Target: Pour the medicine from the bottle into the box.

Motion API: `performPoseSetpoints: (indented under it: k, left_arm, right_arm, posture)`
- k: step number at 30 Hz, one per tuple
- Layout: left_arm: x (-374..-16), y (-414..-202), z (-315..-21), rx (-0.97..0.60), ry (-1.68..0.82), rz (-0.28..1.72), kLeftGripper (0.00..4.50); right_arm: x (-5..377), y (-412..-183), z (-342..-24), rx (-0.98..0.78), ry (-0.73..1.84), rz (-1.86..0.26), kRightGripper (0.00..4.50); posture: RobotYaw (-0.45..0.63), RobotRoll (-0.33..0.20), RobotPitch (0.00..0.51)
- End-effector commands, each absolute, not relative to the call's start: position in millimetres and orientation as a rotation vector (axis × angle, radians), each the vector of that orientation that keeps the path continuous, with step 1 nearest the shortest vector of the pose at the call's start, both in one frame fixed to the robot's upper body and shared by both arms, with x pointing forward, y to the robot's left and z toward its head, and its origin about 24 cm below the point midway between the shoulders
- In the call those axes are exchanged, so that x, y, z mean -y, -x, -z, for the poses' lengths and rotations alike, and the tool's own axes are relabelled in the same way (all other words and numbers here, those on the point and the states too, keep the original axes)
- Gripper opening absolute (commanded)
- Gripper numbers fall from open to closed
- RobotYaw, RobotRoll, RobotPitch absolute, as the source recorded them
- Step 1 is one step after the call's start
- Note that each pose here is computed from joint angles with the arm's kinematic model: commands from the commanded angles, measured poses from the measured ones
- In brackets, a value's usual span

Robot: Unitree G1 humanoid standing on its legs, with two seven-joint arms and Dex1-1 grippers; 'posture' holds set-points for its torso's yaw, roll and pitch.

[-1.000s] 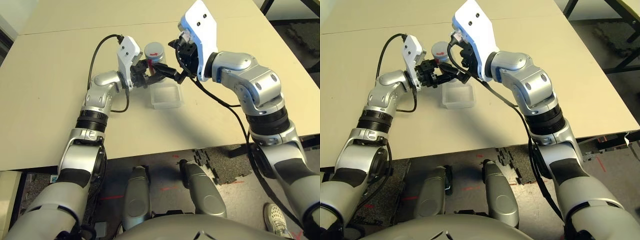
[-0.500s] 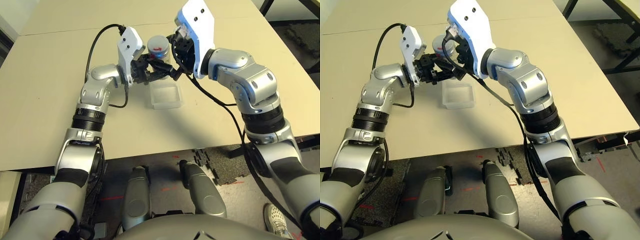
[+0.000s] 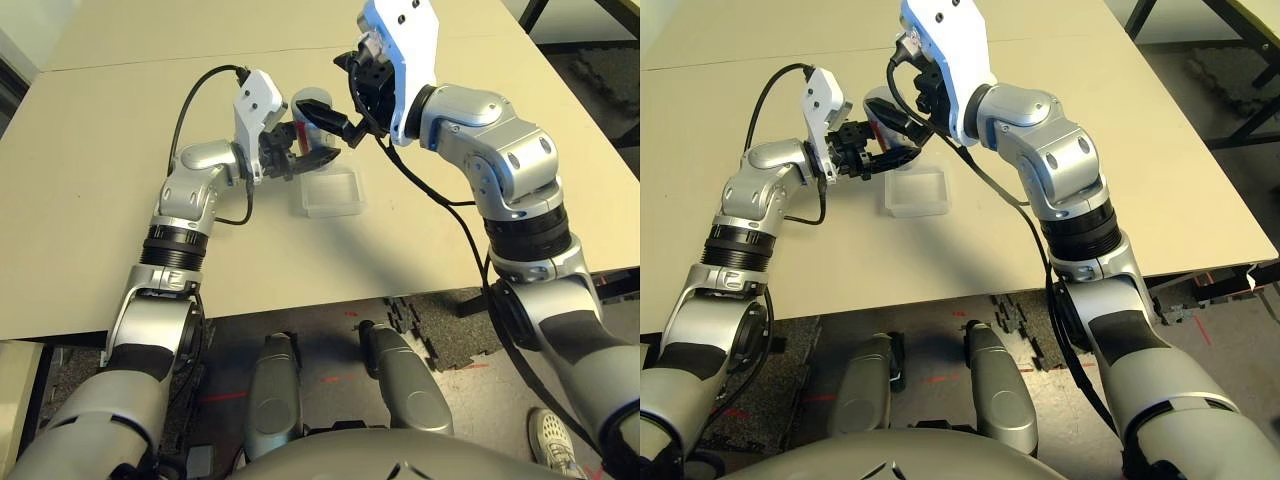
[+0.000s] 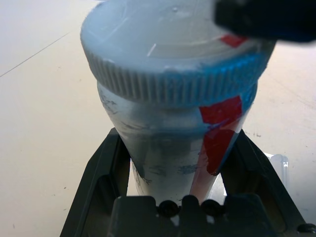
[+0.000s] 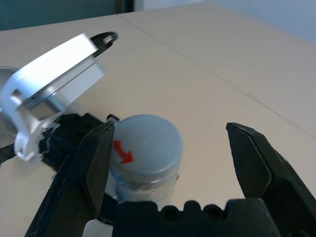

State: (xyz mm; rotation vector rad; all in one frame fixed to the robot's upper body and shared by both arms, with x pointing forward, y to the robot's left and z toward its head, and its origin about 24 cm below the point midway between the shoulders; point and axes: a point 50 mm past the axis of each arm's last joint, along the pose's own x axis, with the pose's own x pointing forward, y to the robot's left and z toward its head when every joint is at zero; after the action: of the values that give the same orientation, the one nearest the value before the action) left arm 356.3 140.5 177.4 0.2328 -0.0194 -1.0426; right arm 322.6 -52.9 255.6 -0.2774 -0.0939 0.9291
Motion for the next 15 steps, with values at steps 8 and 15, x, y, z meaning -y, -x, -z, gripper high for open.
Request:
performPoseSetpoints:
  k: [8, 15]
  left_arm:
    - [-136.9, -356.5, -180.7, 0.030, -0.233, 1.046, 2.77]
    - [-132.6, -354.5, -182.2, 0.037, -0.229, 1.061, 2.77]
  right_arm:
    - [48.5, -315.2, -253.3, 0.083, 0.282, -0.975, 4.50]
    - [49.5, -316.6, -249.9, 0.066, 0.278, -0.965, 4.14]
  posture:
    - [-0.02, 0.000, 0.173]
    - [-0.01, 0.000, 0.173]
